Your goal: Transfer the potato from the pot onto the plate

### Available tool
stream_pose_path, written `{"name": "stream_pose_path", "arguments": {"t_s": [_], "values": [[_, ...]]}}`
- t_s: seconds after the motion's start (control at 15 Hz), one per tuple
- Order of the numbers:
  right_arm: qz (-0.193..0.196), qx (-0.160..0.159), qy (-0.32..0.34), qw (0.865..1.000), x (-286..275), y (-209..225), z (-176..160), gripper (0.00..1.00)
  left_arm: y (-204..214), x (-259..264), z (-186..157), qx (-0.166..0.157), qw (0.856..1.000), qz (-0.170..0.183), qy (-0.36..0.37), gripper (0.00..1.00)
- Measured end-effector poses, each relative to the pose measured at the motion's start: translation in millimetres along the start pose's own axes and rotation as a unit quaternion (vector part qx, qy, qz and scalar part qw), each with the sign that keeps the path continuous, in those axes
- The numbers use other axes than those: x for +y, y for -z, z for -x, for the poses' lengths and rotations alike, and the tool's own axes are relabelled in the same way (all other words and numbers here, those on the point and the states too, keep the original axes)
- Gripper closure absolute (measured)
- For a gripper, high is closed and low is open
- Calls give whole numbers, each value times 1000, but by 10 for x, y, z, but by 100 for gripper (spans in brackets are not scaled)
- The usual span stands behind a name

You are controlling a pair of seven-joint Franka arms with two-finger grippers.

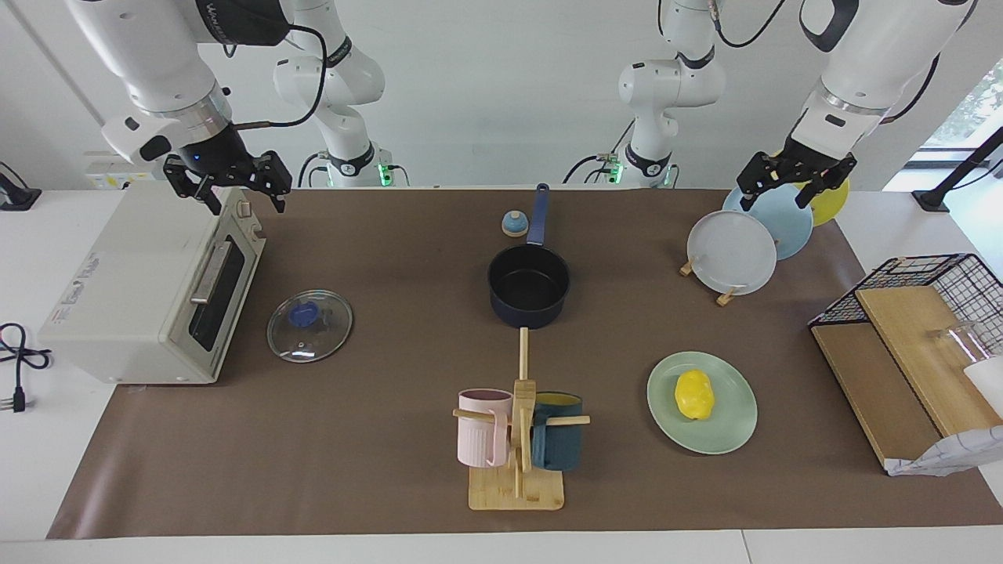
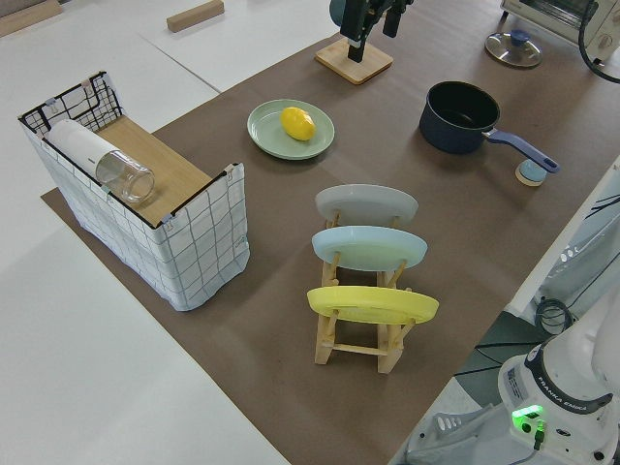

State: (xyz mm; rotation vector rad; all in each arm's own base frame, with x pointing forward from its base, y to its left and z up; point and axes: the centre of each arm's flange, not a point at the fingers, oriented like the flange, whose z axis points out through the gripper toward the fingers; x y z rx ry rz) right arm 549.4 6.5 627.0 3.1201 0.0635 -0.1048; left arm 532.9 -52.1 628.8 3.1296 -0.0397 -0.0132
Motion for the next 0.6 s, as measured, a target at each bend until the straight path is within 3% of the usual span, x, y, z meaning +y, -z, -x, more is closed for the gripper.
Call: {"name": "stream_pose_path", "arguments": {"t_s": [0.6], "values": [[0,0,0,1000,-3,0,0,0,-18,9,-6,-3,1000,0,-1,0]]}}
